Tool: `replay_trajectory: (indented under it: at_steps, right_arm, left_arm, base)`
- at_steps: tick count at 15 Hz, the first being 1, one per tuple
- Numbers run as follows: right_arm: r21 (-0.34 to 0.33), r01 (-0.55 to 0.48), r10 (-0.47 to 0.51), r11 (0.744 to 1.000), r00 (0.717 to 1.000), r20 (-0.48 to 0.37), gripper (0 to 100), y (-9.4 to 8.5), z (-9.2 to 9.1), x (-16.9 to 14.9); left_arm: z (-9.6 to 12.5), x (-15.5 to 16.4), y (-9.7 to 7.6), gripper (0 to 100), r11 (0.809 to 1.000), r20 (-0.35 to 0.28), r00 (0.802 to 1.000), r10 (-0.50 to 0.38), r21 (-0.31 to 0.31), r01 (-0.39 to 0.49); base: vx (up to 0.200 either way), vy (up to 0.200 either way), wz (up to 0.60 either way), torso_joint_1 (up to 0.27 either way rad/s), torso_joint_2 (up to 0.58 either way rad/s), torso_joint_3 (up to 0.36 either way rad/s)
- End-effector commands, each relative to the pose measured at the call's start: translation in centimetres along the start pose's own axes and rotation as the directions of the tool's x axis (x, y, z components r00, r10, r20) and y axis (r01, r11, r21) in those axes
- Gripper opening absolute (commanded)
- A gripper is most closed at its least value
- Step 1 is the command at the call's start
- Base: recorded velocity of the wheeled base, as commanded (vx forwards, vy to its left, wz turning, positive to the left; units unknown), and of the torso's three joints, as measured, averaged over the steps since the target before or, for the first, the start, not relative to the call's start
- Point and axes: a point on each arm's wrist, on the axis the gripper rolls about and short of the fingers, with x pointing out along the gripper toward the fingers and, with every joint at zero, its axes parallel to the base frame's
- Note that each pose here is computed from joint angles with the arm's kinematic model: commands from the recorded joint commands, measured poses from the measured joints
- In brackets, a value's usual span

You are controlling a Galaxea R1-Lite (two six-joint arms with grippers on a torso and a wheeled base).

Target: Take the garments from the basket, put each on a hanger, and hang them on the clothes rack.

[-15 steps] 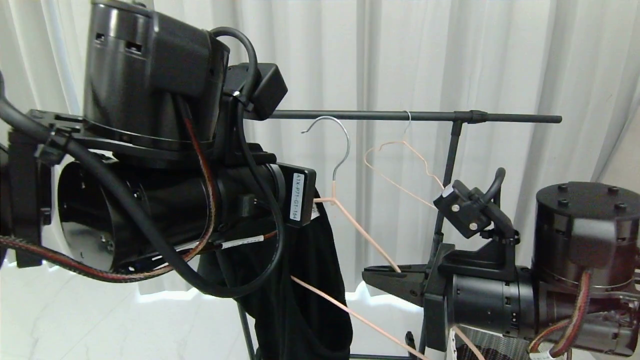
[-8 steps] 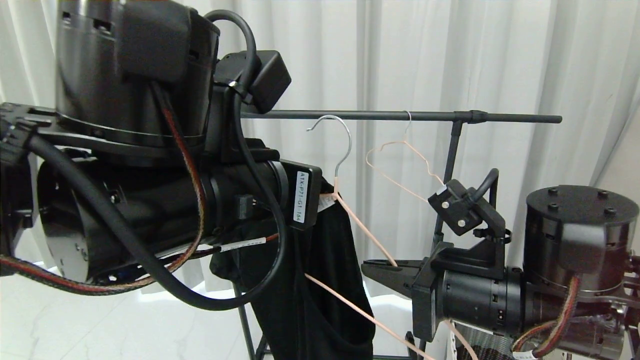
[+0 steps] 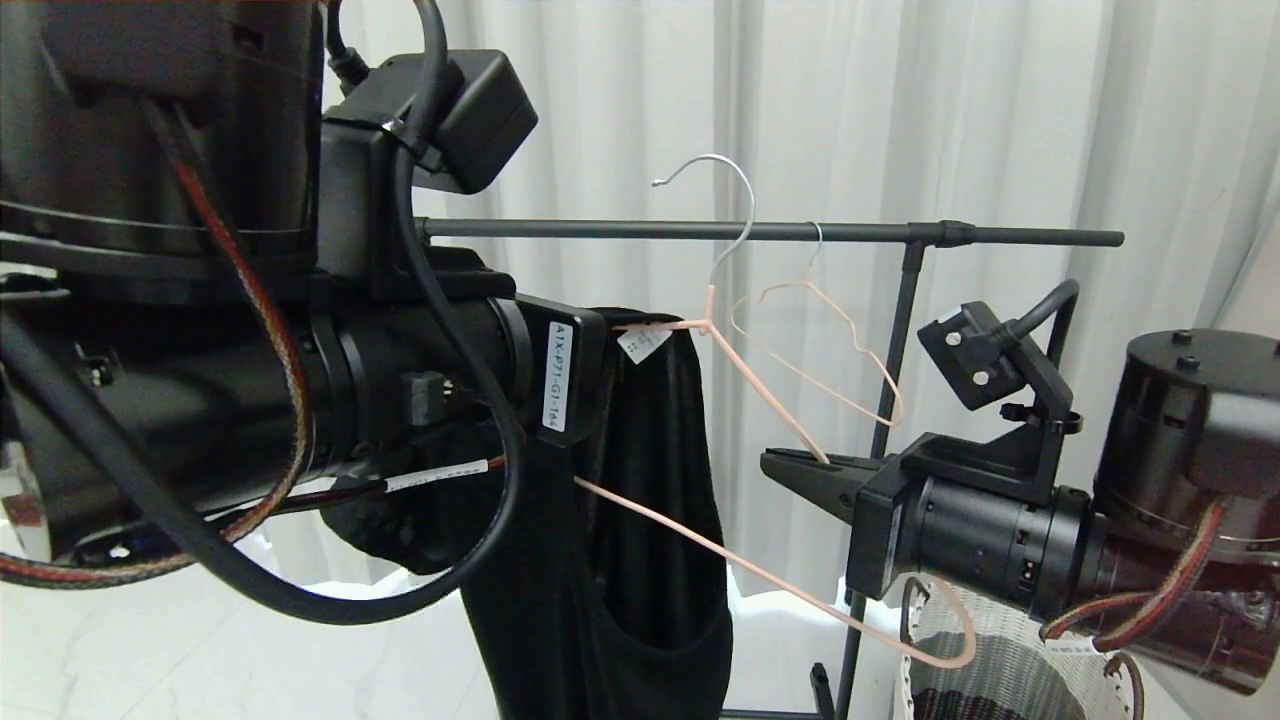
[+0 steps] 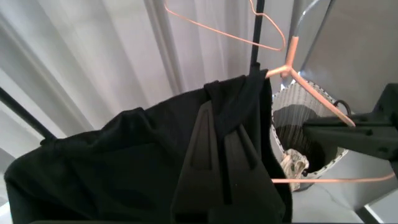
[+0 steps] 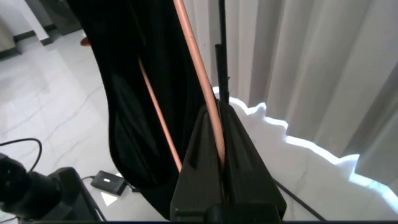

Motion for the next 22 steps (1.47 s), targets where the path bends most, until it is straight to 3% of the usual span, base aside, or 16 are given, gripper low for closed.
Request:
replay_trajectory:
  at_steps: [1, 5, 9, 10, 17, 22]
  right_arm:
    - [-0.003, -0.013, 0.013, 1.000, 1.000, -0.001, 0, 0.5, -0.1, -0.1]
    - [-0.003, 0.018, -0.018, 1.000, 1.000, 0.019, 0, 0.4, -0.1, 0.3]
    - [-0.005, 0.033, -0.032, 0.999, 0.998, 0.051, 0, 0.5, 0.2, 0.2]
    - [-0.005, 0.033, -0.033, 0.999, 0.998, 0.054, 0, 0.6, 0.2, 0.2]
    - [-0.005, 0.064, -0.063, 0.998, 0.991, 0.119, 0, 0.3, 1.1, -0.5]
    - [-0.043, 0.137, -0.128, 0.990, 0.978, 0.166, 0, -1.4, 2.2, -1.4]
  left_arm:
    - [0.0, 0.0, -0.2, 0, 1.000, 0.003, 1.000, -0.009, 0.008, 0.009]
    - [-0.3, 0.4, -1.1, 0, 0.998, 0.022, 0.999, -0.037, 0.053, 0.036]
    - [-0.6, 0.8, -1.3, 0, 0.998, 0.024, 0.999, -0.038, 0.052, 0.036]
    - [-0.4, 0.9, -1.3, 100, 0.998, 0.040, 0.998, -0.038, 0.048, 0.036]
    - [0.3, 1.1, -1.0, 100, 0.995, 0.106, 0.994, -0.026, 0.094, 0.016]
    - [0.7, -0.1, -0.8, 100, 0.992, 0.146, 0.989, -0.034, 0.122, 0.016]
  base:
    - [0.000, 0.000, 0.00, 0.000, 0.00, 0.000]
    - [0.000, 0.000, 0.00, 0.000, 0.00, 0.000]
    - [0.000, 0.000, 0.00, 0.000, 0.00, 0.000]
    - [0.000, 0.000, 0.00, 0.000, 0.00, 0.000]
    - [0.000, 0.000, 0.00, 0.000, 0.00, 0.000]
    - [0.000, 0.000, 0.00, 0.000, 0.00, 0.000]
